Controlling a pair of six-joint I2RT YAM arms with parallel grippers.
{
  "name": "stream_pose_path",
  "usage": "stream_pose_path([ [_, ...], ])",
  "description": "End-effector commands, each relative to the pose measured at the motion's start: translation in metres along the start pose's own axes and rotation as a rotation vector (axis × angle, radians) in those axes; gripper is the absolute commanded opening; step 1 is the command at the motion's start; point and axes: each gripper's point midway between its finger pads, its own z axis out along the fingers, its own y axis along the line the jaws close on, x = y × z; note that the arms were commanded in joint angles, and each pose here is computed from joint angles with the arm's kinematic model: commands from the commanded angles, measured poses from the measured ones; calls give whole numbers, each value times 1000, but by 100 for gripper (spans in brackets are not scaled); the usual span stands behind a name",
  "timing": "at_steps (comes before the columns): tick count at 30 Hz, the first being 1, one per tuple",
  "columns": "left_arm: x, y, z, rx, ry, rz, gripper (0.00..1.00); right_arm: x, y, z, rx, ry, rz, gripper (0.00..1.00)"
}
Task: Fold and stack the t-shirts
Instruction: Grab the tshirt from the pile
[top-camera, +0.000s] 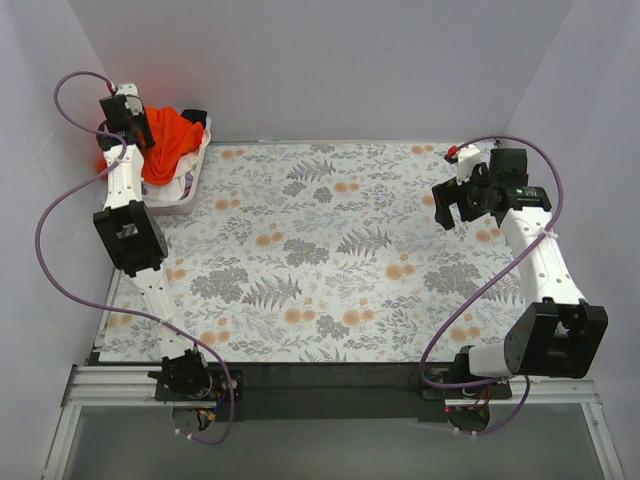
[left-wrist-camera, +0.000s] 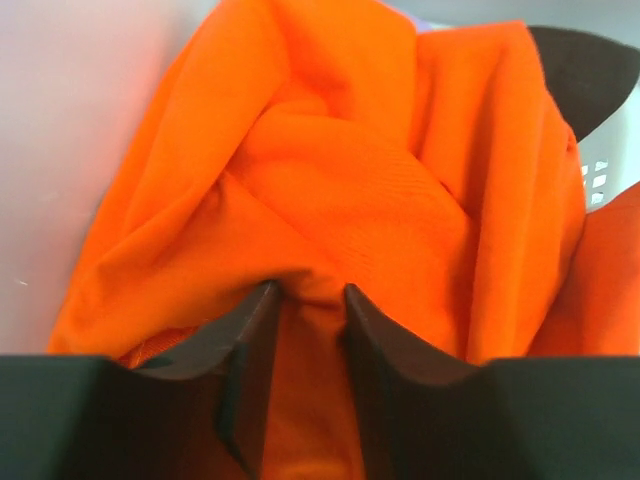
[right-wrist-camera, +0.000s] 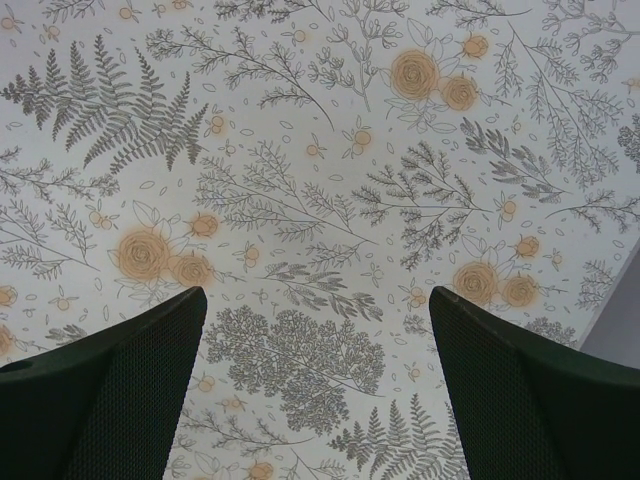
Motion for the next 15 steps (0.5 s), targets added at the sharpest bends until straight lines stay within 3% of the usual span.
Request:
stream_pose_path([
  [1,-4,7,-1,-28,-12,-39,24,-20,-9,-14,40,-30,-43,98],
  [4,-22,6,-7,-13,-60,-87,5,-22,-9,-18,40,-30,-46,98],
  [6,-47,1,-19,22,-123,-97,0,-24,-9,-20,41,-35,-50,98],
  [11,-136,5,-76,36,-363,-86,0,-27,-6,-26,37,-51,-58,98],
  [15,-219,0,-155,100,-626,-48,0,-26,0,-28,17,-64,-59,98],
])
